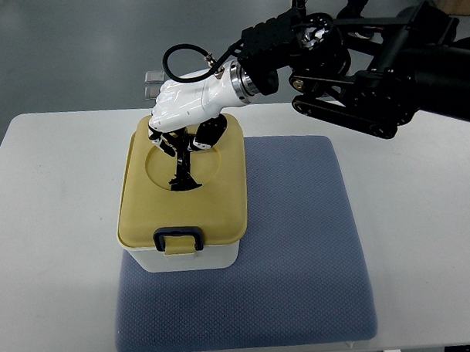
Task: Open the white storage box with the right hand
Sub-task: 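Lift the yellow lid off the box with the right hand, then lower the lid onto the mat beside the box and release it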
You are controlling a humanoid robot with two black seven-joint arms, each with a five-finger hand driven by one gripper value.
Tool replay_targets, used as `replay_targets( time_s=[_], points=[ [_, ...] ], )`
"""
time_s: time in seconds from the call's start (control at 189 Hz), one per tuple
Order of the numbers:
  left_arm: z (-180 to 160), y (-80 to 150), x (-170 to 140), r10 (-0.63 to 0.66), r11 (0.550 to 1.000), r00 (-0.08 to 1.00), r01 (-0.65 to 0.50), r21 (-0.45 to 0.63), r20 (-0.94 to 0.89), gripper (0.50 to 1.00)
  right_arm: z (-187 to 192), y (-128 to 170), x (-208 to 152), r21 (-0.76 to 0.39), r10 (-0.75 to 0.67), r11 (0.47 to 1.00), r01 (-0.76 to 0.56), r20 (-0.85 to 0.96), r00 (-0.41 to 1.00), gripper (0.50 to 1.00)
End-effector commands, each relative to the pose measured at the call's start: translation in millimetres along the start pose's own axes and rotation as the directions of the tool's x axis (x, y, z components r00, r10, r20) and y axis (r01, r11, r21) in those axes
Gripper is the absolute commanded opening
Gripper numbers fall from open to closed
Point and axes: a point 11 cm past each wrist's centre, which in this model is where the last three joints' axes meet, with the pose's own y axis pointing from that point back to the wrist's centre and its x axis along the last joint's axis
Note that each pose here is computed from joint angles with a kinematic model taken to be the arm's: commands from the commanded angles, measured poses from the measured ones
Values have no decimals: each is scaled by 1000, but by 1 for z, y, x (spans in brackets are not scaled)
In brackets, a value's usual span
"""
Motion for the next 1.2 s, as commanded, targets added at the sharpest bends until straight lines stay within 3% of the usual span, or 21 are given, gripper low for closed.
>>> replay_targets(
  time_s=[0.0, 0.239, 0.514, 0.663, 0.869, 1.193],
  points=[
    [0, 0, 0, 0, 1000, 1000, 0, 0, 0, 1000, 1, 3, 6, -3, 16, 1000, -16, -1, 1000, 500],
    [0, 0, 0, 0, 1000, 1000, 0, 0, 0, 1000, 24, 38, 29, -73, 85, 994, -84, 10, 996, 500],
    [0, 0, 0, 0, 1000, 1000, 0, 0, 0, 1000, 65, 127, 20, -206, 155, 969, -139, 65, 986, 500],
    [0, 0, 0, 0, 1000, 1000, 0, 0, 1, 1000, 83, 175, -22, -298, 158, 948, -113, 131, 979, 500],
    [0, 0, 0, 0, 1000, 1000, 0, 0, 1, 1000, 94, 215, -94, -395, 154, 917, -48, 241, 958, 500],
    [0, 0, 0, 0, 1000, 1000, 0, 0, 0, 1000, 80, 213, -180, -421, 143, 907, -18, 267, 953, 500]
  ],
)
